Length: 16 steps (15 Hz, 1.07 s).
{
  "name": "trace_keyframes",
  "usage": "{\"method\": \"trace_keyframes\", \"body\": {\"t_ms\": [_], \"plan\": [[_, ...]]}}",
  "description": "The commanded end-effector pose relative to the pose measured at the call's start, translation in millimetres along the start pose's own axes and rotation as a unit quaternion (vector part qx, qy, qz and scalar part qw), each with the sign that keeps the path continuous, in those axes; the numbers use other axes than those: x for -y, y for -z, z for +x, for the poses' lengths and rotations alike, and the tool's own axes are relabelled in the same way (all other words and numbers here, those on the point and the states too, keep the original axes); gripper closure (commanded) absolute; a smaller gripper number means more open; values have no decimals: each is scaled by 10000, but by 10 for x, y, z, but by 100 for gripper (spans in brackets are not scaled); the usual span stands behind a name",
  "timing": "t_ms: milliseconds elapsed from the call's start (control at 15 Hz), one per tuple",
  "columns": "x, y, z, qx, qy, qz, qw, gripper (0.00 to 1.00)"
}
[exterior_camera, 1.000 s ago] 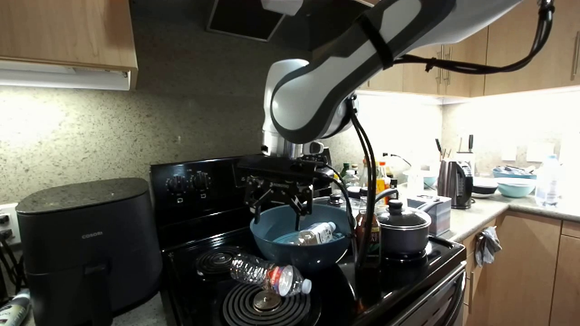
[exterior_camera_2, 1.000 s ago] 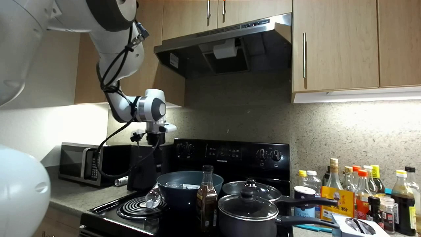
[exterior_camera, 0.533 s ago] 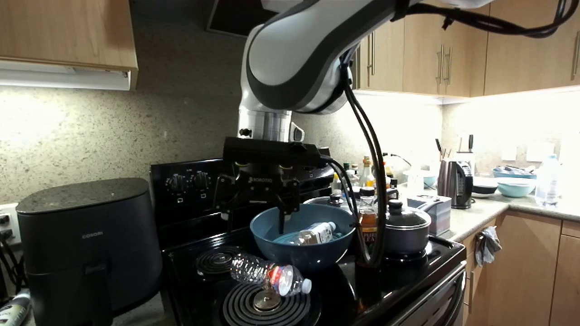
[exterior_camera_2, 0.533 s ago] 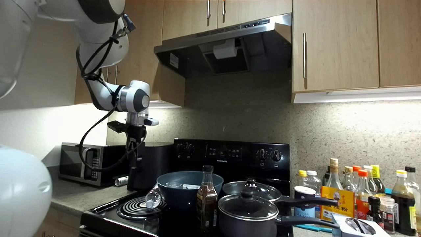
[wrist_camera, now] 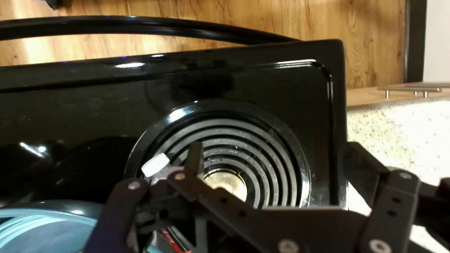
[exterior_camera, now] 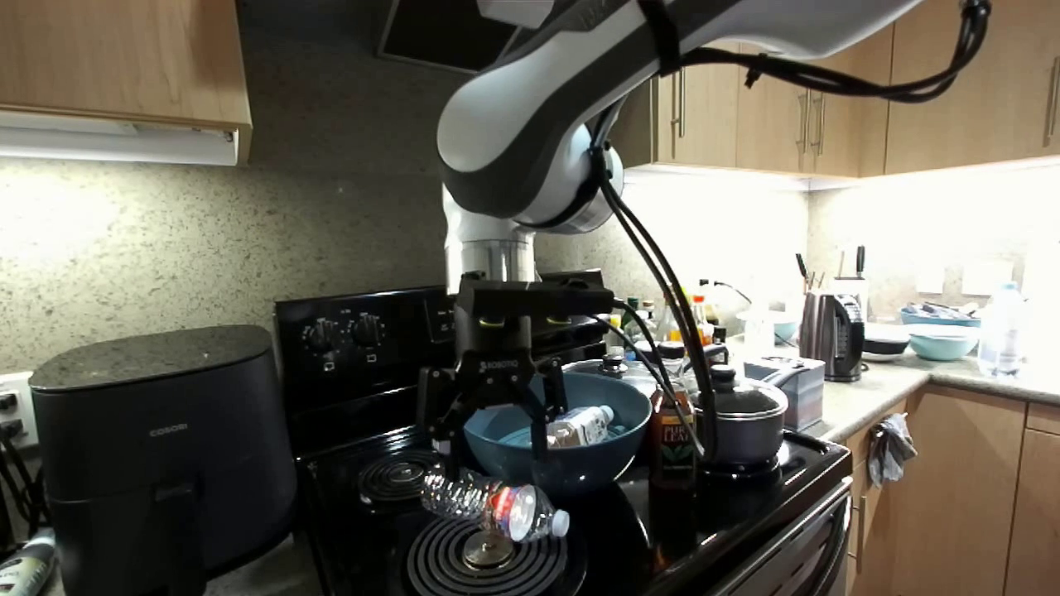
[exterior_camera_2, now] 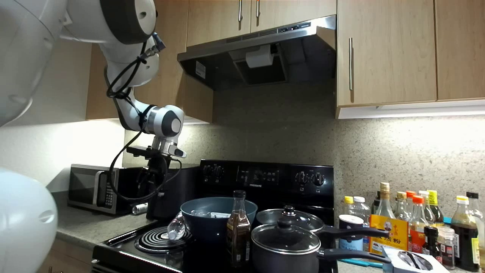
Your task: Put the two bottles on the stove in the bowl.
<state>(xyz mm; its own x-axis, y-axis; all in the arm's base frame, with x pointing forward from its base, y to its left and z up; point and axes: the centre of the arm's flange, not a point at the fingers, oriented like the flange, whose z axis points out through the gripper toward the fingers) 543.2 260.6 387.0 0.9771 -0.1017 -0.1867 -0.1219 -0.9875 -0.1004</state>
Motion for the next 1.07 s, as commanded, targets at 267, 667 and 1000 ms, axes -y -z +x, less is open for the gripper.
{"method": "trace_keyframes", "body": {"t_ms": [267,667,1000], "plan": [[106,-404,456,480,560,-754,9944,0],[270,-527,699,-144,890,-1402,9860,0],[231,-565,884,-245,903,-1593,9828,0]]}}
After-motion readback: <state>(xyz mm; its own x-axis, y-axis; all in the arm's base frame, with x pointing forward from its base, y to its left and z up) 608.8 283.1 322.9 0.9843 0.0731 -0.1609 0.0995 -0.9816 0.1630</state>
